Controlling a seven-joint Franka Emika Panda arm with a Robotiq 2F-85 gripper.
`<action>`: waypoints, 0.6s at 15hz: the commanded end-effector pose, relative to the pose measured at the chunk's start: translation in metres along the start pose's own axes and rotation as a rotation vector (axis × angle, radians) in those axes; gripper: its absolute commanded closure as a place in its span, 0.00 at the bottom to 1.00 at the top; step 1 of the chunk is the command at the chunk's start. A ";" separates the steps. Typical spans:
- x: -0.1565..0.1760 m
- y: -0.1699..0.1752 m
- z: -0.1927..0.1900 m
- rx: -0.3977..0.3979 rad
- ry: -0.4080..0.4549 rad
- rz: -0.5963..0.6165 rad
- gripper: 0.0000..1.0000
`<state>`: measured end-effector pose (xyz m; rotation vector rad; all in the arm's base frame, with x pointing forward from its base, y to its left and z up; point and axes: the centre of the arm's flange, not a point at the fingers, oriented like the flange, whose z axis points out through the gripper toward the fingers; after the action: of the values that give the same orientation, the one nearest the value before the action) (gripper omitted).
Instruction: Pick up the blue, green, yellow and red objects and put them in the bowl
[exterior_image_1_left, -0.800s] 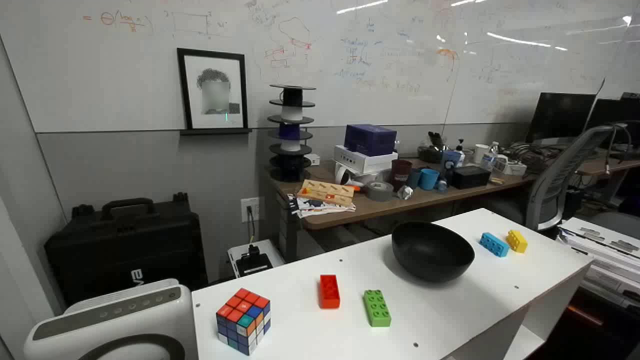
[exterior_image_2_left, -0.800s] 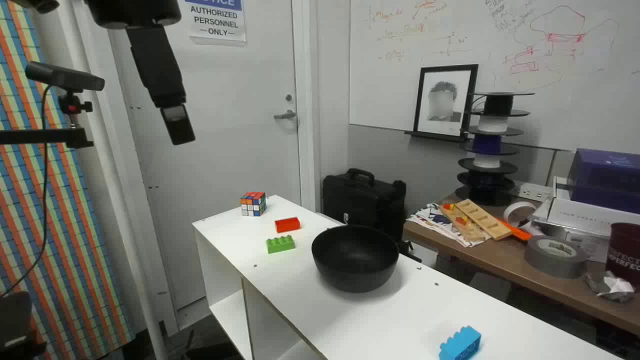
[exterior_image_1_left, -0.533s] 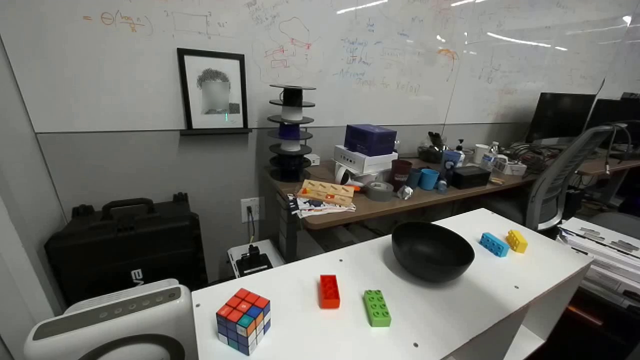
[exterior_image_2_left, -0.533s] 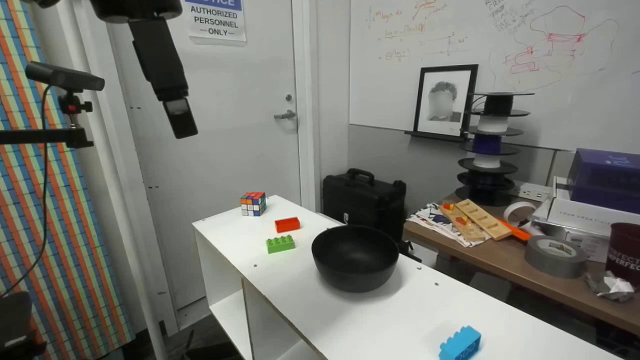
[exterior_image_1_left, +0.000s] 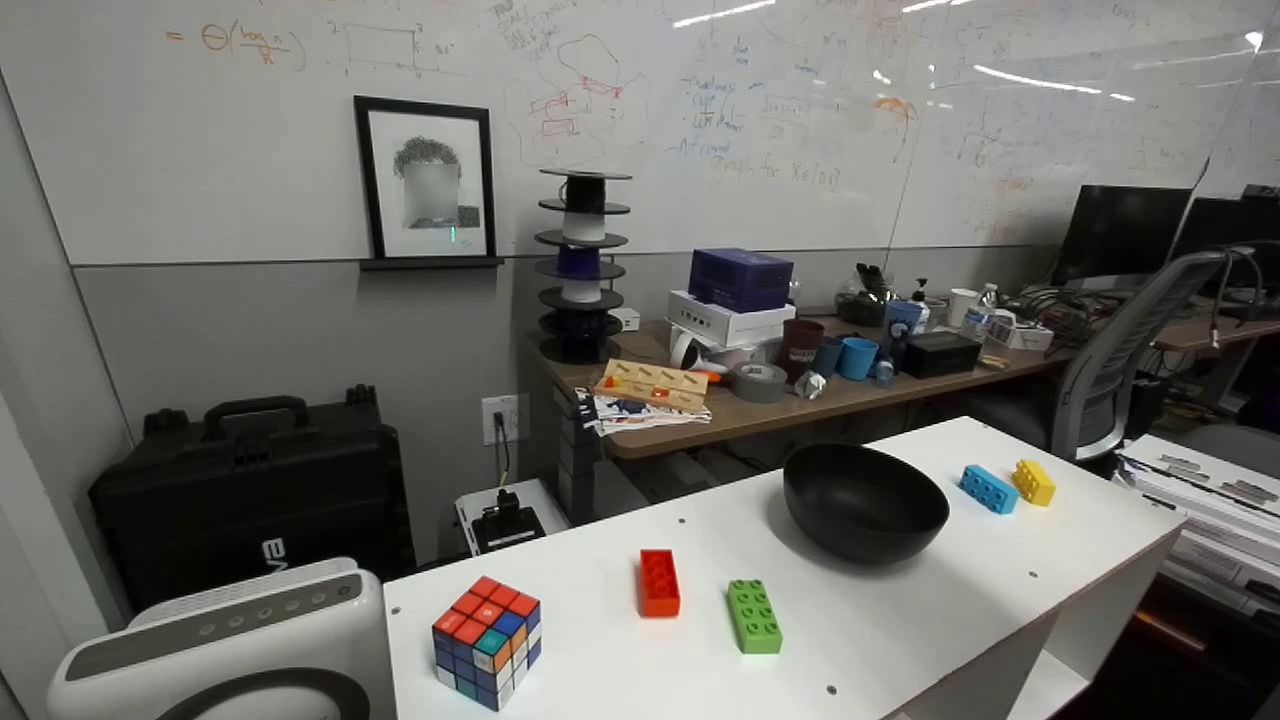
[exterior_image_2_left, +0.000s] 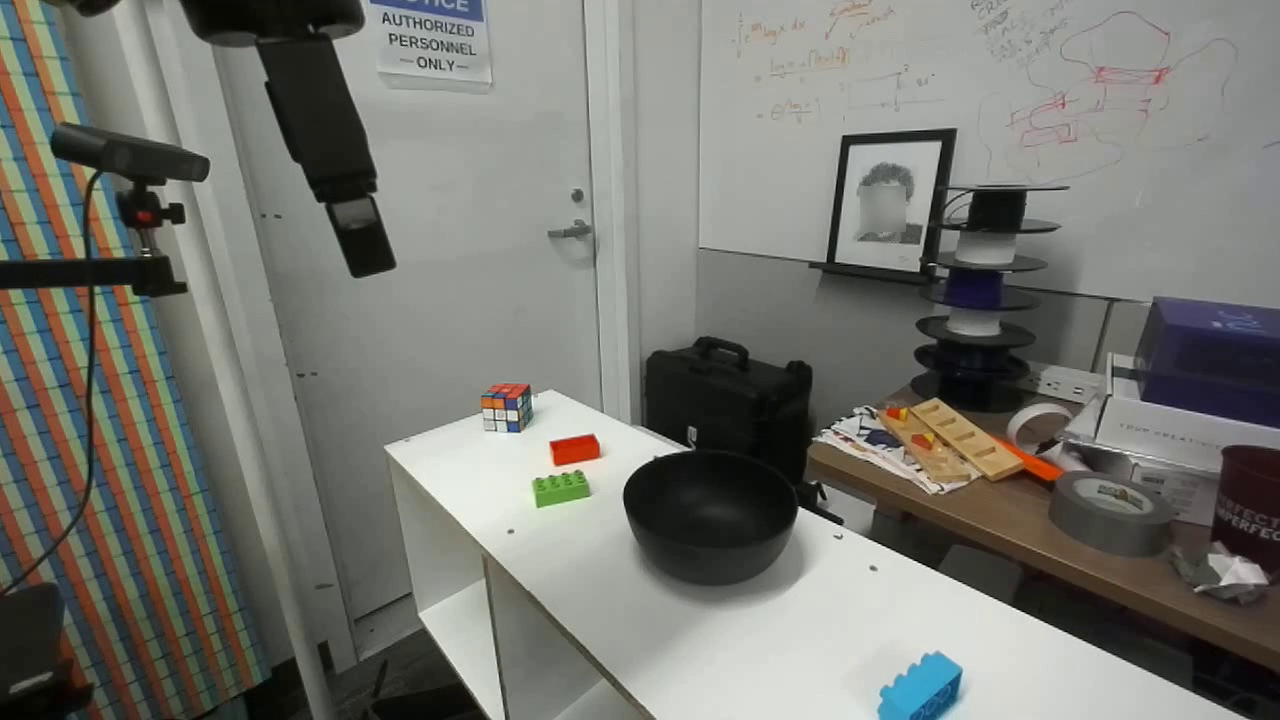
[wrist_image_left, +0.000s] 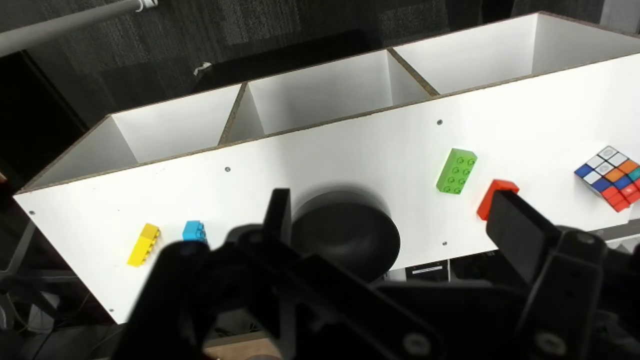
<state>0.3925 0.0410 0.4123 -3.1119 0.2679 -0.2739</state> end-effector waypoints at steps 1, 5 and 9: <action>0.000 0.000 0.000 0.000 0.000 0.000 0.00; 0.002 -0.001 0.002 -0.003 0.009 0.001 0.00; 0.019 -0.023 0.025 -0.032 -0.011 -0.017 0.00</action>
<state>0.3959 0.0431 0.4033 -3.1183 0.2630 -0.2533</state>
